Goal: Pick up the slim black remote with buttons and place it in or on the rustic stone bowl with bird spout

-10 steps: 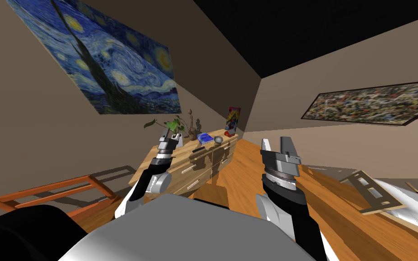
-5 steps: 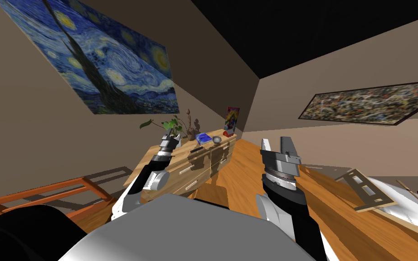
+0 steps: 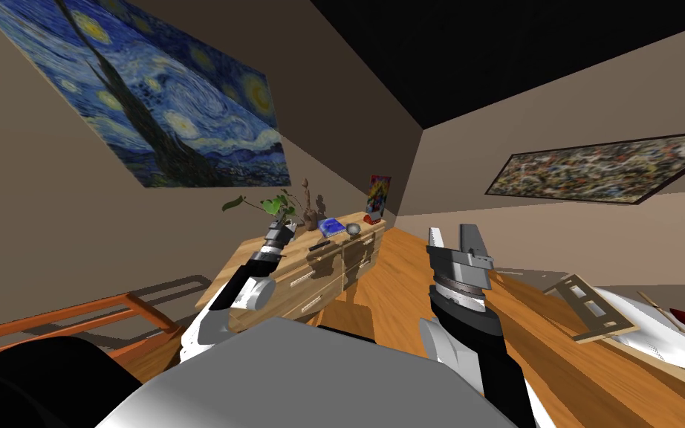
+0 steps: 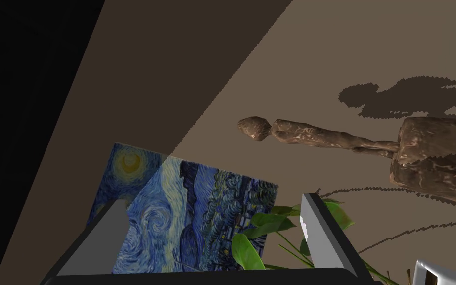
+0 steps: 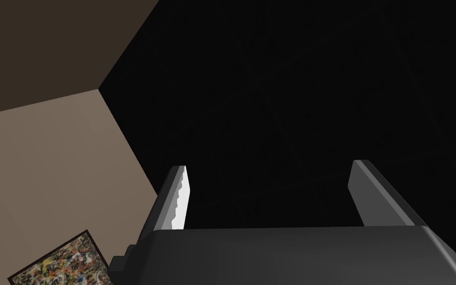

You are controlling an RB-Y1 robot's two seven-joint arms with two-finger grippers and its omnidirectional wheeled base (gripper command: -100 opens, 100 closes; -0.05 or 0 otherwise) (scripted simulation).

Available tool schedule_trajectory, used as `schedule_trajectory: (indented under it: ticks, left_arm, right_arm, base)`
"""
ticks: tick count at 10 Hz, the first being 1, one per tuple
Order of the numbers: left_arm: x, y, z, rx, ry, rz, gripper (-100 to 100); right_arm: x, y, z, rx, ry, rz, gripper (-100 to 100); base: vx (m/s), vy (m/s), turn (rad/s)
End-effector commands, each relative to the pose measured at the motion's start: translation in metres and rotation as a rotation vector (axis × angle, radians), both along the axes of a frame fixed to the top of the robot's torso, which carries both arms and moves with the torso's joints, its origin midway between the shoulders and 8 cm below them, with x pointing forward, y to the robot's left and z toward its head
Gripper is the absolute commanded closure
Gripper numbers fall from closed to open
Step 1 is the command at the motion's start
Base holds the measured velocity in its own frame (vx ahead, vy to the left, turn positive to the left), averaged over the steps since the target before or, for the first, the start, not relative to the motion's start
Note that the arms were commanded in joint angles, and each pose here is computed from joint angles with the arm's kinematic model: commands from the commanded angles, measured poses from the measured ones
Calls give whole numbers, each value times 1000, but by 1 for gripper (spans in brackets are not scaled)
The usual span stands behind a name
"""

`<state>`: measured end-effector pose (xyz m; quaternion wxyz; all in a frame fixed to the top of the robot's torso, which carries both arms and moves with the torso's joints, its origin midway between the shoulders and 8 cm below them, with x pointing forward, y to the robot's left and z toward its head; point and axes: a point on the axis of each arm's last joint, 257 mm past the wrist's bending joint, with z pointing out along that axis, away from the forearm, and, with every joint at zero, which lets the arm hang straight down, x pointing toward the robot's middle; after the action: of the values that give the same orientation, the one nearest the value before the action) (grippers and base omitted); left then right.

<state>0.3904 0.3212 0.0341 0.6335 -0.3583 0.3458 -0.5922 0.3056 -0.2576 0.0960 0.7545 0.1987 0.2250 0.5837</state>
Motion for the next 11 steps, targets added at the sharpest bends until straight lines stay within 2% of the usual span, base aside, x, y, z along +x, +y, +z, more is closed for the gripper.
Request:
schedule_trajectory:
  ticks: [1,11]
  left_arm:
    - [7,4,-5,-9,36,0,-100]
    - [32,28,-43,-63,244,10,-100]
  right_arm:
    - [0,0,0,0,0,0,0]
    - [0,0,0,0,0,0,0]
  base:
    - [10,-35,-15]
    - [11,-31,-16]
